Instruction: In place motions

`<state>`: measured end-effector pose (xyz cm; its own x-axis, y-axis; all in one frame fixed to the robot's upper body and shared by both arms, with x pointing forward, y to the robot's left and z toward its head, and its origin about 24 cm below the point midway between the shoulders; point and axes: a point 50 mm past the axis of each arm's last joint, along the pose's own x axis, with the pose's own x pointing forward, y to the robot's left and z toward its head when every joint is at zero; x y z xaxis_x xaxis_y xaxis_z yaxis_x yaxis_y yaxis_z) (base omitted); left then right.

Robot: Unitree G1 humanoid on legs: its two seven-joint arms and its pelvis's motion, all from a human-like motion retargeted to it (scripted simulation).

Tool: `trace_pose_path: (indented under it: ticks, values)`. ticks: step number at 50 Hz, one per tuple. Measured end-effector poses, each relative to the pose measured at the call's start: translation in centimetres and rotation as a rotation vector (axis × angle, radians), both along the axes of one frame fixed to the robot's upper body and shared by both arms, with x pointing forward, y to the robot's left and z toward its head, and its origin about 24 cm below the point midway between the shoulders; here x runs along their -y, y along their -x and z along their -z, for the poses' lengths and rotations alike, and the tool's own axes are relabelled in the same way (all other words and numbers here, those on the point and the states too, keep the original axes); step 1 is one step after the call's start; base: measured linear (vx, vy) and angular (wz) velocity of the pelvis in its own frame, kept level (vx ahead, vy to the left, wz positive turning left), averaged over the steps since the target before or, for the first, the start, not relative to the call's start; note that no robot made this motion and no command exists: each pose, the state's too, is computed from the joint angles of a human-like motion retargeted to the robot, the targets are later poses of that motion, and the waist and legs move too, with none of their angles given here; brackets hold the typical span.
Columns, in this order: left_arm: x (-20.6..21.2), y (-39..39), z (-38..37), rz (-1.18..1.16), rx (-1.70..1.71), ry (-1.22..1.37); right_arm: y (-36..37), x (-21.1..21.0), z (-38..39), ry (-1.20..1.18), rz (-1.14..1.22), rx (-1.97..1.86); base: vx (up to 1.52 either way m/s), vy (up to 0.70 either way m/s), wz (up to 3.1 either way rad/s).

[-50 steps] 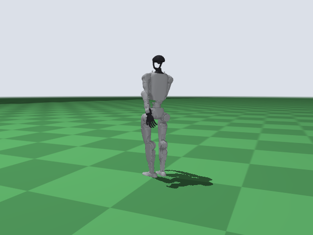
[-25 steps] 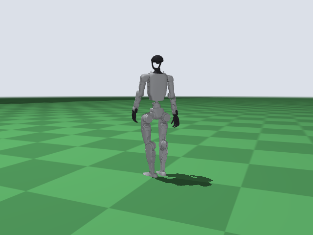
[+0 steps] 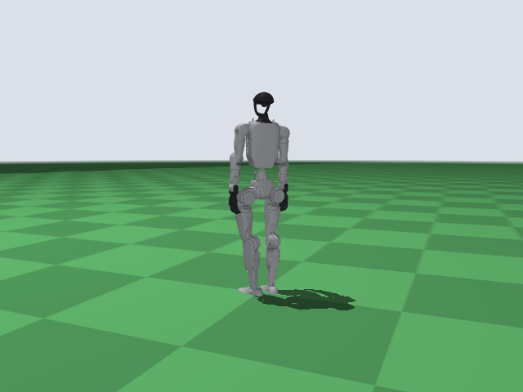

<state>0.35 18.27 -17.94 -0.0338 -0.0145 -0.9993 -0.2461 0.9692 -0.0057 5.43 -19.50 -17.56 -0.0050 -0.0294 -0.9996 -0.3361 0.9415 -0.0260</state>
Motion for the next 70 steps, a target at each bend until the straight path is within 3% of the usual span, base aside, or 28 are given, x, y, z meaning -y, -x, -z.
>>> trace_pose_path:
  ticks: [5, 10, 17, 23, 29, 38, 47, 55, 62, 70]
  values:
    - [1.3, 11.0, -1.6, -0.176, -0.279, 0.042, -9.4, -4.5, -1.8, -0.166, -0.135, 0.280, 0.00, 0.00, 0.00]
    - [1.9, 18.5, -4.3, -0.201, -0.480, 0.038, -15.8, -8.1, -4.9, -0.286, -0.198, 0.511, 0.00, 0.00, 0.00]
    - [2.6, 19.2, -4.6, -0.303, -0.505, 0.029, -17.7, -9.2, -6.2, -0.317, -0.266, 0.587, 0.00, 0.00, 0.00]
    - [1.4, 12.3, -1.9, -0.300, -0.322, -0.001, -13.3, -7.3, -3.5, -0.273, -0.209, 0.437, 0.00, 0.00, 0.00]
    - [-0.5, -0.3, -0.1, -0.170, -0.006, -0.018, -4.3, -3.1, -0.4, -0.159, -0.044, 0.146, 0.00, 0.00, 0.00]
    - [-0.1, -20.1, -4.8, -0.039, 0.604, -0.004, 10.3, 3.7, -0.7, 0.076, 0.080, -0.227, -0.03, -0.01, -0.08]
    - [-1.0, -25.4, -8.5, 0.020, 0.849, -0.073, 15.7, 6.2, -2.7, 0.246, 0.288, -0.366, -0.07, 0.02, -0.23]
    - [-0.7, -16.5, -3.2, 0.032, 0.504, -0.046, 11.2, 3.8, -1.0, 0.147, 0.263, -0.244, 0.00, 0.02, 0.14]
    - [0.9, 0.2, 0.0, -0.120, 0.005, 0.051, 0.4, -0.3, 0.1, -0.054, 0.053, 0.005, 0.02, 0.02, 0.15]
    - [3.3, 17.8, -4.0, -0.319, -0.455, 0.087, -13.3, -7.5, -3.7, -0.335, -0.210, 0.432, -0.01, 0.01, -0.08]
